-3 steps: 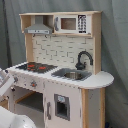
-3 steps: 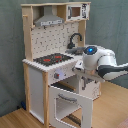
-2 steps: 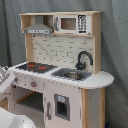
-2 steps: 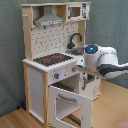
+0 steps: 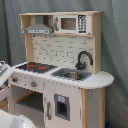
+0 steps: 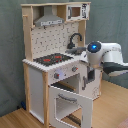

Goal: Play with the kitchen

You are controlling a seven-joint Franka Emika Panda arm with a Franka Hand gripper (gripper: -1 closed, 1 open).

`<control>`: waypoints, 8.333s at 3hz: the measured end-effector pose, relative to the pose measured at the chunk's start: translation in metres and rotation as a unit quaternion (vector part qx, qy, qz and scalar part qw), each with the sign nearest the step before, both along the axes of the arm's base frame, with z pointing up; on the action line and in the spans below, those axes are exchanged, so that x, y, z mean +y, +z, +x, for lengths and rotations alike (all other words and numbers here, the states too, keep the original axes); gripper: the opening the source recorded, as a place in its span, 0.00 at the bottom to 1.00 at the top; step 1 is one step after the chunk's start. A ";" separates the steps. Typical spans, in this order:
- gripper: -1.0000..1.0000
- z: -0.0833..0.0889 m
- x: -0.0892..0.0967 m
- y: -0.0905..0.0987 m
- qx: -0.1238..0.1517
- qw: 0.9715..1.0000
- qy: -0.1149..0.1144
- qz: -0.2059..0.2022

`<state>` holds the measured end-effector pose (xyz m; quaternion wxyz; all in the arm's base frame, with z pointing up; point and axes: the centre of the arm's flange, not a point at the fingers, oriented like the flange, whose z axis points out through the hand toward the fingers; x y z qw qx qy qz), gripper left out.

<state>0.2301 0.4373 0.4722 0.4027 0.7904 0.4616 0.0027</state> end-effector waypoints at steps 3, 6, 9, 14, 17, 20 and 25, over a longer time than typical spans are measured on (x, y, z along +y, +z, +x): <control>1.00 -0.045 0.022 0.031 -0.108 0.985 -0.010 -0.133; 1.00 -0.057 0.034 0.068 -0.298 0.930 -0.055 -0.210; 1.00 0.037 -0.032 0.146 -0.392 0.893 -0.133 -0.177; 1.00 0.145 -0.104 0.168 -0.436 0.865 -0.241 0.057; 1.00 0.210 -0.141 0.156 -0.370 0.840 -0.329 0.222; 1.00 0.260 -0.213 0.129 -0.270 0.777 -0.462 0.333; 1.00 0.301 -0.258 0.032 -0.190 0.696 -0.566 0.399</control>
